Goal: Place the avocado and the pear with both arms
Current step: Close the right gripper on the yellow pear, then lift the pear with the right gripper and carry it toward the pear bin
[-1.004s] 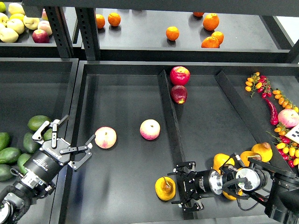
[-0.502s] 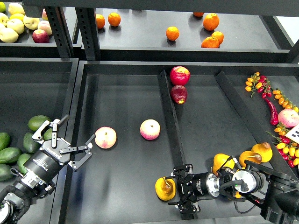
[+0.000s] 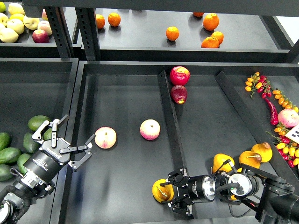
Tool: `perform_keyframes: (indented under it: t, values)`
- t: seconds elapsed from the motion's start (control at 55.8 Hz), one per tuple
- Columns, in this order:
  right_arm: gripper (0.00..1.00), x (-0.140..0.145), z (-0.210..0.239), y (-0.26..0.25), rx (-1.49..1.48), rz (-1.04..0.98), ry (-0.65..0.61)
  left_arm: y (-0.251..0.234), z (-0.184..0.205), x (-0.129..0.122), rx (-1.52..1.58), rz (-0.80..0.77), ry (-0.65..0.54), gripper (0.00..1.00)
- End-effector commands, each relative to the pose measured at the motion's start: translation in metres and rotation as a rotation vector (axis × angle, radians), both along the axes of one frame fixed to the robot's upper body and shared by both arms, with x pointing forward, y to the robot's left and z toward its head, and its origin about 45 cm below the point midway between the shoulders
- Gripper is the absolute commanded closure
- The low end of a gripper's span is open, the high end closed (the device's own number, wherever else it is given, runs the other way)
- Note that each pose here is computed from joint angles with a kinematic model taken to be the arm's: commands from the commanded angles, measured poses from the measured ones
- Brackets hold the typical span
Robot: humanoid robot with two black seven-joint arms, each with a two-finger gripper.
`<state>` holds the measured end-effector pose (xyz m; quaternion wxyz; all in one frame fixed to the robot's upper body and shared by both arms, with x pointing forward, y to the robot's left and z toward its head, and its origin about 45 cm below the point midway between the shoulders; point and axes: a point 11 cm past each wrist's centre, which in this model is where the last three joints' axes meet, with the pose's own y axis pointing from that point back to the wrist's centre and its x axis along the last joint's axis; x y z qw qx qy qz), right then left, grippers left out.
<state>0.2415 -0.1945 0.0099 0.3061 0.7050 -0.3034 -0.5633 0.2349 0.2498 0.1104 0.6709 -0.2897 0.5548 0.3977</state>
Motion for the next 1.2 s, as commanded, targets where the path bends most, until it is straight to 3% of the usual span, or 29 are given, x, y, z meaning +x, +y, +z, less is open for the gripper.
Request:
perform_keyframes:
  t: [0.0, 0.305, 1.183]
  values:
    - [0.62, 0.0, 0.0, 0.0, 0.0, -0.002, 0.001, 0.0, 0.0, -0.001, 0.0, -0.001, 0.002, 0.01]
    - [0.72, -0.003, -0.002, 0.002, 0.007, -0.007, 0.009, 0.0, 0.0, 0.0, 0.0, 0.0, 0.001, 0.01]
    - [0.79, 0.02, 0.018, 0.014, 0.081, -0.054, -0.042, -0.004, -0.001, -0.001, -0.002, -0.012, 0.003, 0.01]
